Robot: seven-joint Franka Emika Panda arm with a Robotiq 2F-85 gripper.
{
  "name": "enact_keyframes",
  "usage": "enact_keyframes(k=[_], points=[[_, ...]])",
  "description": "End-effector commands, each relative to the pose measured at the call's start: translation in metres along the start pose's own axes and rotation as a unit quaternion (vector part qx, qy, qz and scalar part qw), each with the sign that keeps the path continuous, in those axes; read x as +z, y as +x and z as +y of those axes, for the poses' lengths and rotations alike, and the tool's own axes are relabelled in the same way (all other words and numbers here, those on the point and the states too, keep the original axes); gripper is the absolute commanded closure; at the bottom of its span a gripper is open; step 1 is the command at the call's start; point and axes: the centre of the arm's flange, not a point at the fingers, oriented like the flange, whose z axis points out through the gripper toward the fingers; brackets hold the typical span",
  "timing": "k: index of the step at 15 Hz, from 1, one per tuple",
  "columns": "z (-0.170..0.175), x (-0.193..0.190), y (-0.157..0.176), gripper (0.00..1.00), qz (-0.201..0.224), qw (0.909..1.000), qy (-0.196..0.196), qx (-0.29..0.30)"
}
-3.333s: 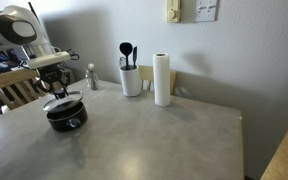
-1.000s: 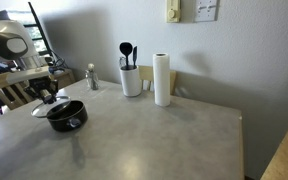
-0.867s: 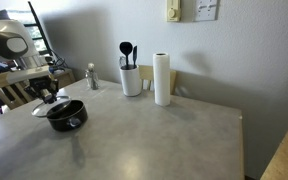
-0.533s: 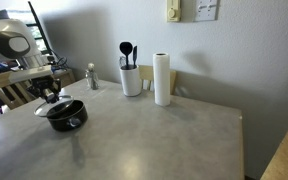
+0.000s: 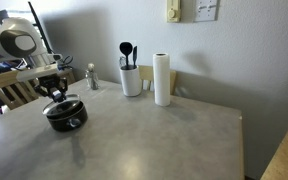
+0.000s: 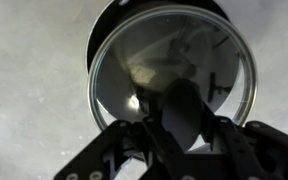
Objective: Put the glass lid on top of the black pot
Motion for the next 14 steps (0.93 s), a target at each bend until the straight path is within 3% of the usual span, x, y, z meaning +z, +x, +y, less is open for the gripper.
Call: enact_keyframes(k=[1, 14], points=[[0.020, -0.008, -0.010, 0.85, -0.004, 0.9999, -0.013, 0.001], [0.013, -0.002, -0.034, 0.85, -0.030, 0.9984, 0.011, 0.046]])
